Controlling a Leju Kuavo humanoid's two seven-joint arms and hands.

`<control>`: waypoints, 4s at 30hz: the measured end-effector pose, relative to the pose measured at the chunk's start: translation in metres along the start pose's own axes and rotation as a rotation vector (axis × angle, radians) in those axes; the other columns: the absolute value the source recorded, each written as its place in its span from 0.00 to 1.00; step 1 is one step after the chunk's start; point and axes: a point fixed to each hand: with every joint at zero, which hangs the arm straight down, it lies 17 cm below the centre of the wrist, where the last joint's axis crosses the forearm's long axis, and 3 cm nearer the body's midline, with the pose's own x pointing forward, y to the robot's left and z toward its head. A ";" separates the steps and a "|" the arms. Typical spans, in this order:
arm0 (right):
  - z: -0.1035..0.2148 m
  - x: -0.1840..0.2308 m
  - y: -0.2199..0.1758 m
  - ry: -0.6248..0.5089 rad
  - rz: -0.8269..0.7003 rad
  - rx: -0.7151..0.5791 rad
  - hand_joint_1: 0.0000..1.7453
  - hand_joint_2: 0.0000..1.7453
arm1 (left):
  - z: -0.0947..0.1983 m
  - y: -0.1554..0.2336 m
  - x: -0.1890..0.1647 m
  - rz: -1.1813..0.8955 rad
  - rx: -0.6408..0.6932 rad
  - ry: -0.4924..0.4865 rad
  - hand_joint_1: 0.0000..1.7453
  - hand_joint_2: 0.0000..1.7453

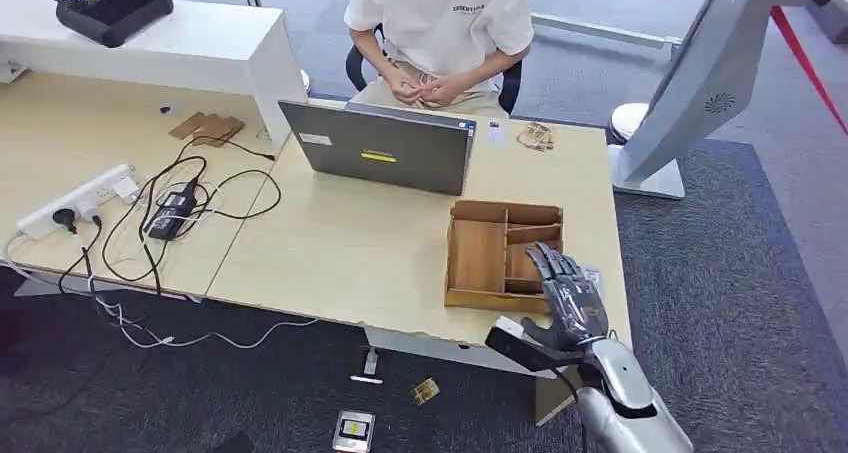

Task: Pass the card to the sensor for recognition and then transmit it.

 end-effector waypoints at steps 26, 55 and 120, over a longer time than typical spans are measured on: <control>-0.004 0.002 0.003 0.011 -0.058 -0.014 1.00 1.00 | -0.001 0.003 0.005 -0.023 0.002 -0.003 0.00 0.00; -0.036 -0.031 -0.083 0.059 -0.079 -0.249 1.00 1.00 | -0.003 0.009 0.013 -0.039 0.009 -0.020 0.00 0.00; -0.139 -0.028 -0.264 -0.092 0.362 -0.515 0.00 0.00 | -0.004 0.012 0.060 -0.138 -0.036 -0.077 0.00 0.00</control>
